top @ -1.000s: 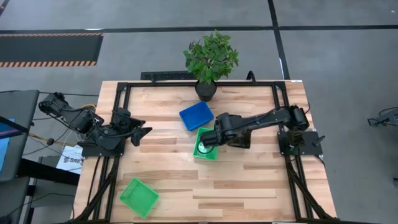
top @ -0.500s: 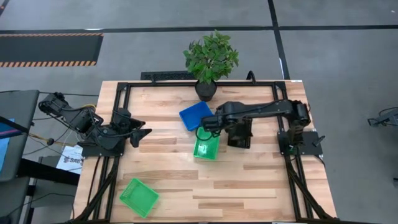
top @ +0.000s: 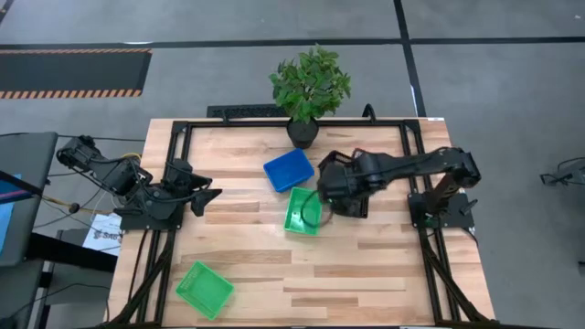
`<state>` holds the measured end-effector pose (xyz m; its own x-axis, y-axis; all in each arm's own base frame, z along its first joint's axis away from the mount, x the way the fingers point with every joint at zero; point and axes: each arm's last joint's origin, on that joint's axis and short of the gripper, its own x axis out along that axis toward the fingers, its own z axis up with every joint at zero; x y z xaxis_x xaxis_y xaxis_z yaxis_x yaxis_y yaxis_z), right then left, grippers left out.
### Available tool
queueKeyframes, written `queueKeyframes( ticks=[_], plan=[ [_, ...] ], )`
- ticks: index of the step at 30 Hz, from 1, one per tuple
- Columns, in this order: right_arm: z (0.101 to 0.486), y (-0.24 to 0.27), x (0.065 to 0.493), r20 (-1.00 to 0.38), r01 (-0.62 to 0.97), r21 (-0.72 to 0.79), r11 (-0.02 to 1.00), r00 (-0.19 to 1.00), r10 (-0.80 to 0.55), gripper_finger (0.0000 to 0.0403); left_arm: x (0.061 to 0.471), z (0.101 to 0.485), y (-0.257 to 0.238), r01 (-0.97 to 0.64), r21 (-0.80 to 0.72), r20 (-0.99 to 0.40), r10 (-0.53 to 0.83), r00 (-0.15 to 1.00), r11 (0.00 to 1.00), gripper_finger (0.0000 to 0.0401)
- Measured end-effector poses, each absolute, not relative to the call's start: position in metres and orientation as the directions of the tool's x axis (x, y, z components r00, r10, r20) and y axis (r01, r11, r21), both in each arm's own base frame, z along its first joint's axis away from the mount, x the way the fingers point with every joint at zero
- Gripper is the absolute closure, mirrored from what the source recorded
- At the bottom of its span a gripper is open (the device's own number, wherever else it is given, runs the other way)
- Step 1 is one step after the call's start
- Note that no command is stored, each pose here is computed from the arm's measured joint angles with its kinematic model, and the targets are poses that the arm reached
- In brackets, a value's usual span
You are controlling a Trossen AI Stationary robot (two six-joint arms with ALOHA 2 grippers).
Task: Stack baskets by color
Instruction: Stack the left black bin on the right black bins
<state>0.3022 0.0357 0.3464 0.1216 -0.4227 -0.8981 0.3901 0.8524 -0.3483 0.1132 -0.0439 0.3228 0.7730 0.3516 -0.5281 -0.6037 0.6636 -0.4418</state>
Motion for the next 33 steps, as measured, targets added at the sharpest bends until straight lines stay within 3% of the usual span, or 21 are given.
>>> queueKeyframes(
  ticks=[5, 13, 20, 27, 33],
  plan=[
    [0.35, 0.056, 0.282, -0.877, -0.031, -0.46, 0.887, 0.172, -0.449, 0.0392, 0.113, 0.323, -0.044, -0.605, -0.44, -0.526, 0.355, 0.773, 0.664, 0.012],
    [0.335, 0.064, 0.217, -0.878, -0.225, -0.477, 0.85, 0.175, -0.446, 0.039, 0.113, 0.324, -0.042, -0.628, -0.44, -0.486, 0.419, 0.767, 0.642, 0.012],
    [0.313, 0.07, 0.181, -0.821, -0.552, -0.551, 0.627, 0.22, -0.527, 0.0398, 0.113, 0.325, -0.04, -0.651, -0.427, -0.439, 0.486, 0.756, 0.628, 0.012],
    [0.294, 0.063, 0.175, -0.822, -0.708, -0.497, 0.502, 0.198, -0.534, 0.0399, 0.114, 0.325, -0.038, -0.668, -0.44, -0.432, 0.511, 0.743, 0.6, 0.012],
    [0.293, 0.074, 0.176, -0.824, -0.797, -0.48, 0.367, 0.264, -0.502, 0.04, 0.114, 0.325, -0.035, -0.684, -0.434, -0.435, 0.528, 0.729, 0.587, 0.012]
  ],
)
